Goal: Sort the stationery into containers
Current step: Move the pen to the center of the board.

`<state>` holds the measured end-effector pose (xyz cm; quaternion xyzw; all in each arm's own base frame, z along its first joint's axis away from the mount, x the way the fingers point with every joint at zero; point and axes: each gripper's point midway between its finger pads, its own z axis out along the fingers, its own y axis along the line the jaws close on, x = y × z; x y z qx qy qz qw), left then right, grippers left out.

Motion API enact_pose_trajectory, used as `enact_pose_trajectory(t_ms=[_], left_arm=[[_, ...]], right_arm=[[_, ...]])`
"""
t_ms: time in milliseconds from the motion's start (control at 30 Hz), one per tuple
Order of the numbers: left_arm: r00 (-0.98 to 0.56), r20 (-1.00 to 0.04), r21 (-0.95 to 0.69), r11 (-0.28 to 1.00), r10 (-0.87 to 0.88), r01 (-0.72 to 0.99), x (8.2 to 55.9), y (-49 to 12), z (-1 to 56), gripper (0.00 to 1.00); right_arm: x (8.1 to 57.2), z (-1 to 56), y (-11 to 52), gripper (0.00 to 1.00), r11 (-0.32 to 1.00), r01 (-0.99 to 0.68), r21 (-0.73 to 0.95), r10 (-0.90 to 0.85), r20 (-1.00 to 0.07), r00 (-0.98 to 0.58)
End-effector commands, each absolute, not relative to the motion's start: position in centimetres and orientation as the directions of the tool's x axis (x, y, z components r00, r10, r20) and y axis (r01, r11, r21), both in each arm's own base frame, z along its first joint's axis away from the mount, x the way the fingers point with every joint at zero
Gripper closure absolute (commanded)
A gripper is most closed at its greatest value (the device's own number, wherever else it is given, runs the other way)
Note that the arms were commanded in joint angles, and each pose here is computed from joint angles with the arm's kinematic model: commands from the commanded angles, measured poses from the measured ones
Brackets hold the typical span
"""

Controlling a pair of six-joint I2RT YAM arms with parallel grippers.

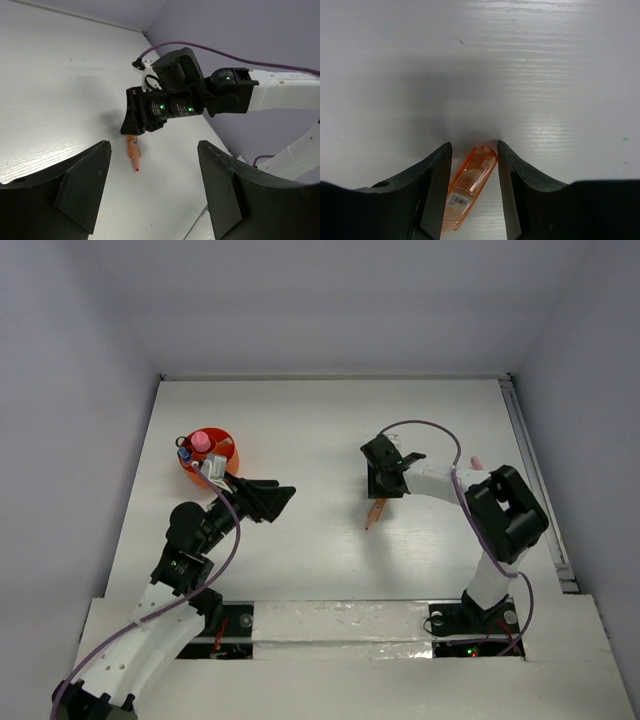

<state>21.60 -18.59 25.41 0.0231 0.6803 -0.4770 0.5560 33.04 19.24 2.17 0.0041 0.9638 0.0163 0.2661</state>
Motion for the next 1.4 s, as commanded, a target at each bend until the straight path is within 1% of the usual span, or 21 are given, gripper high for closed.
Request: enact_pose_trajectory(t_ms=[0, 33, 67, 200, 300, 367, 433, 500, 767, 833, 867, 900, 933, 1000, 1100, 1167, 1300, 1367], left_arm=[[-0.336, -0.790, -0.598, 0.521, -0.514, 0.609, 21.4, -18.8, 27.0, 0.33], [-0.338, -0.788, -0.600, 0.521, -0.514, 0.606, 21.4, -18.8, 26.9, 0.33], [-0.336, -0.788, -0.599, 0.521, -0.515, 0.608, 21.4, -18.8, 27.0, 0.33], [-0.339, -0.789, -0.598, 0.514, -0.513, 0.614, 21.3, -19.0, 27.0, 0.33], [-0.340, -0.789, -0.599, 0.515, -0.513, 0.614, 21.2, -18.9, 27.1, 0.33], [-0.336, -0.789, -0.598, 0.516, -0.515, 0.614, 21.2, -18.9, 27.2, 0.33], [-0.336, -0.787, -0.600, 0.516, -0.517, 0.611, 21.2, -18.8, 27.1, 0.33], [-0.336, -0.787, -0.600, 0.518, -0.517, 0.610, 21.2, -18.8, 27.0, 0.33], [-0.336, -0.787, -0.601, 0.523, -0.518, 0.604, 21.3, -18.7, 26.8, 0.33], [-0.335, -0.787, -0.602, 0.525, -0.518, 0.602, 21.3, -18.7, 26.8, 0.33], [-0.335, -0.787, -0.602, 0.525, -0.518, 0.602, 21.3, -18.7, 26.9, 0.33], [-0.335, -0.787, -0.602, 0.527, -0.518, 0.601, 21.3, -18.7, 26.8, 0.33], [-0.335, -0.787, -0.602, 0.527, -0.518, 0.601, 21.3, -18.6, 26.8, 0.33], [-0.332, -0.788, -0.601, 0.530, -0.519, 0.599, 21.3, -18.6, 26.8, 0.33], [-0.329, -0.788, -0.600, 0.530, -0.521, 0.599, 21.4, -18.6, 27.0, 0.32], [-0.333, -0.788, -0.601, 0.529, -0.518, 0.599, 21.5, -18.7, 26.8, 0.33], [-0.335, -0.788, -0.602, 0.530, -0.517, 0.598, 21.4, -18.7, 26.8, 0.33], [-0.332, -0.788, -0.601, 0.531, -0.519, 0.597, 21.5, -18.6, 26.9, 0.33]], right_arm=[[31.8, 0.6, 19.3, 0.52, 0.999, -0.023, -0.027, -0.033, -0.456, -0.889], [31.4, 0.5, 19.6, 0.46, 0.999, -0.037, -0.028, -0.045, -0.452, -0.891], [31.1, 0.6, 20.0, 0.42, 0.999, -0.046, -0.020, -0.050, -0.451, -0.891], [30.7, 0.4, 21.7, 0.41, 0.995, -0.076, 0.062, -0.040, -0.452, -0.891], [30.7, 0.7, 22.1, 0.38, 0.995, -0.079, 0.064, -0.041, -0.465, -0.885], [31.0, 1.1, 22.4, 0.38, 0.992, -0.096, 0.080, -0.045, -0.485, -0.873], [30.8, 1.5, 23.2, 0.38, 0.984, -0.130, 0.122, -0.055, -0.489, -0.870], [30.6, 1.5, 24.0, 0.40, 0.977, -0.161, 0.140, -0.073, -0.489, -0.869], [30.3, 1.0, 26.2, 0.40, 0.938, -0.284, 0.200, -0.153, -0.495, -0.855], [30.5, 1.1, 26.3, 0.38, 0.941, -0.285, 0.180, -0.161, -0.503, -0.849], [30.5, 1.0, 25.6, 0.37, 0.954, -0.262, 0.148, -0.159, -0.493, -0.855], [31.2, 1.4, 24.8, 0.36, 0.969, -0.224, 0.101, -0.143, -0.509, -0.849], [30.7, 1.3, 24.2, 0.34, 0.975, -0.214, 0.068, -0.153, -0.494, -0.856], [30.8, 1.9, 23.3, 0.33, 0.984, -0.175, 0.034, -0.134, -0.504, -0.853], [29.7, 1.8, 22.9, 0.33, 0.986, -0.166, 0.013, -0.139, -0.482, -0.865], [29.3, 1.5, 22.4, 0.38, 0.988, -0.154, -0.008, -0.140, -0.467, -0.873], [28.9, 1.0, 22.1, 0.43, 0.991, -0.134, -0.025, -0.131, -0.456, -0.880], [28.9, 0.8, 22.2, 0.50, 0.991, -0.132, -0.021, -0.127, -0.462, -0.878]])
